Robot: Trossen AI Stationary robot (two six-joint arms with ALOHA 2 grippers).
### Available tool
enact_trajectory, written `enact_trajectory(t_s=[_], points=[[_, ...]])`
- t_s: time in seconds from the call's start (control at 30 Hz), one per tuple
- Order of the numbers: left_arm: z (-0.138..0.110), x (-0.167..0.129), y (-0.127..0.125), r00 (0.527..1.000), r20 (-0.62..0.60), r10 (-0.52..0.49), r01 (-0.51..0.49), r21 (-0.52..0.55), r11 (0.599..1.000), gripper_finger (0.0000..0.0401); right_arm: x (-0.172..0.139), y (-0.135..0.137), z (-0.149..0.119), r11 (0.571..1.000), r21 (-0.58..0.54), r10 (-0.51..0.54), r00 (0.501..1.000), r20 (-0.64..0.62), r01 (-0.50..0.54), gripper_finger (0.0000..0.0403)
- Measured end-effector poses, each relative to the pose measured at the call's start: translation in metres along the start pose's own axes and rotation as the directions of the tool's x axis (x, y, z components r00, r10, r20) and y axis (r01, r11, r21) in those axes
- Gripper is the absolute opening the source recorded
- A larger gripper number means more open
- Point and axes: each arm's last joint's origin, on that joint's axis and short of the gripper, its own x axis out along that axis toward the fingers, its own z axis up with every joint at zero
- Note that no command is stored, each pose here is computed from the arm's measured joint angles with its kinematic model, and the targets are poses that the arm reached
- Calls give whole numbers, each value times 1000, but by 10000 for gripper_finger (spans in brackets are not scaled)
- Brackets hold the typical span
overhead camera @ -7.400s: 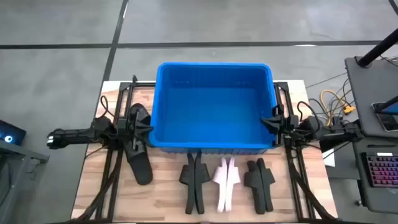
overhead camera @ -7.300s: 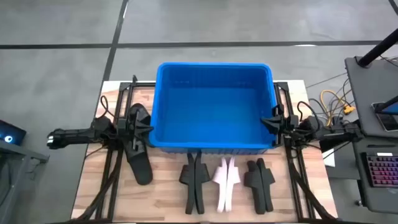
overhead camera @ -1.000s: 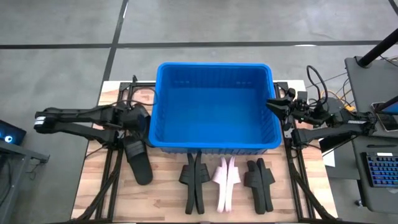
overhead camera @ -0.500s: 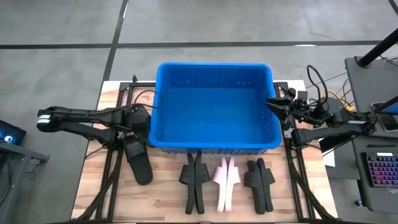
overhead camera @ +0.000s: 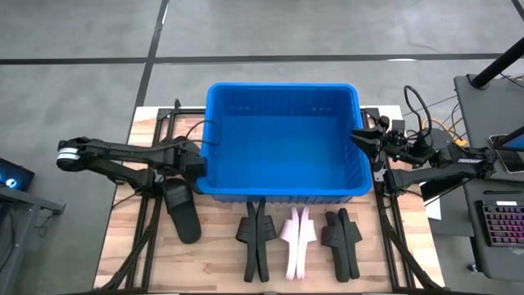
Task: Pick and place slides into bin
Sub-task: Put the black slides into the blue bin
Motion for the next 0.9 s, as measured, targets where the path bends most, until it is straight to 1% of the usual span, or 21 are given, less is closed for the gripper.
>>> enact_trajectory(t_s=[0.1,0.17,0.33,0.47,0.6,0.73,0.9], points=[[0,4,-3,1000,2,26,-26,14,1000,210,0,0,0,1000,0,0,1000,0,0,117],[-2,7,-4,1000,8,25,-25,3,1000,210,0,0,0,1000,0,0,1000,0,0,114],[-3,14,-6,999,47,-24,31,-152,988,210,0,0,0,1000,0,0,1000,-1,0,112],[-6,21,-6,997,73,-11,25,-199,980,210,0,0,0,1000,0,0,1000,-1,0,116],[-8,25,-6,997,73,-8,23,-208,978,210,0,0,0,1000,0,0,1000,-1,0,120],[-7,26,-5,998,69,-1,13,-167,986,210,0,0,0,1000,0,0,1000,-1,0,120],[-7,28,-3,999,53,-5,14,-175,985,210,0,0,0,1000,0,0,1000,-1,0,114]])
